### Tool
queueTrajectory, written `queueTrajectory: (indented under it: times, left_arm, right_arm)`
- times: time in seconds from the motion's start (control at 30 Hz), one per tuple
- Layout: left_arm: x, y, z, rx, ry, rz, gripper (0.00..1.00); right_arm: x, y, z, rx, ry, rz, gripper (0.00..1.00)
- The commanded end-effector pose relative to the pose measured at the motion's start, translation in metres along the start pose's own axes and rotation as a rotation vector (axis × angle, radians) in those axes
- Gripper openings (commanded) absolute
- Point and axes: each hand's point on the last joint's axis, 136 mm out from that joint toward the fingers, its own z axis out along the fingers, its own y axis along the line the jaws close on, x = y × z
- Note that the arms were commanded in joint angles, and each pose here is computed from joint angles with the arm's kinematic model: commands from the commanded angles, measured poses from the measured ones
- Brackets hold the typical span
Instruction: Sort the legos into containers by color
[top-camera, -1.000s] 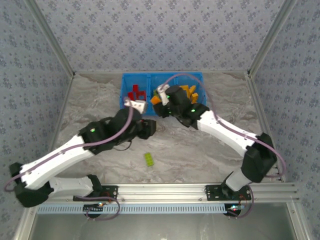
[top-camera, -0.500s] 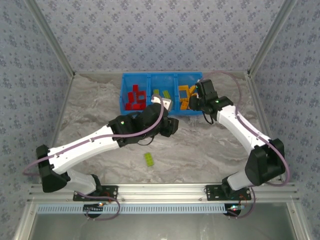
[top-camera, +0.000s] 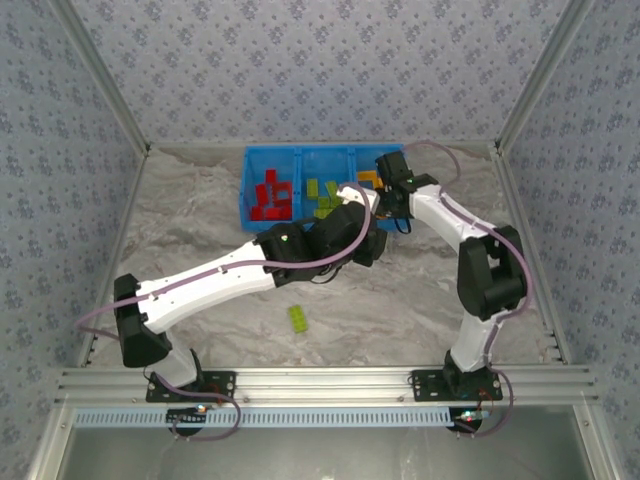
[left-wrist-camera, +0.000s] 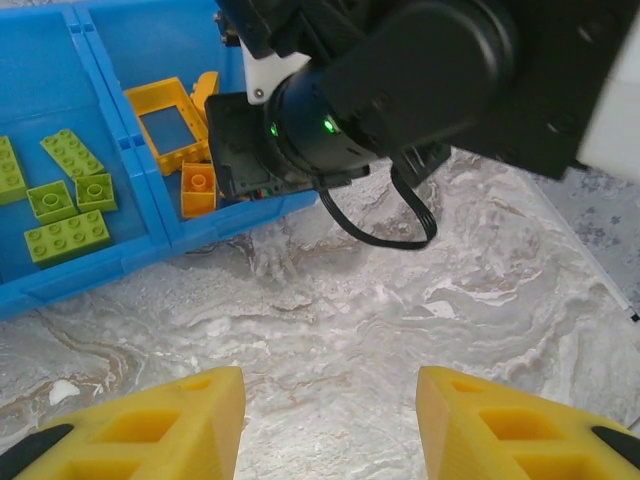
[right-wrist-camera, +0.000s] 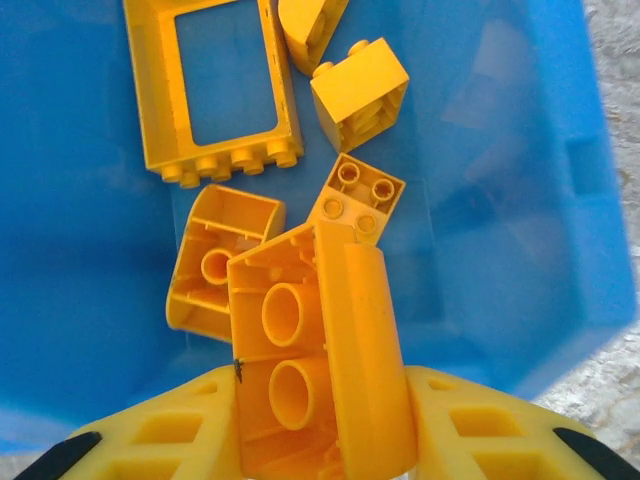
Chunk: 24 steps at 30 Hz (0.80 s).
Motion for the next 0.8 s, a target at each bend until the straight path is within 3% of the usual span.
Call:
queueTrajectory:
  times: [0.0,0.27,0.47,0.6,0.77]
  left_arm:
    - [-0.009,-0.003,-0.006,-0.011,-0.020,0.021,0.49]
    - [-0.008,0.000,-0.006,-0.020,-0.019,0.023,0.49]
    - [-0.002,0.002,-0.005,-0.029,0.002,0.027,0.49]
    - [0.010,0.010,-0.007,-0.063,0.029,0.018,0.49]
    - [0.033,0.027,-0.017,-0.125,0.070,-0.031,0.49]
  right_arm:
    - [-0.002,-0.002,0.012,0.036,0.048,0.045,0.39]
    - [0.005,0.000,0.042,0.061,0.119,0.059,0.43]
    - [0.004,0.007,0.043,0.026,0.120,0.052,0.57]
    - [-0.005,0.008,0.024,0.013,0.079,0.047,0.63]
    - [-0.024,0.005,-0.029,-0.009,-0.034,0.046,0.69]
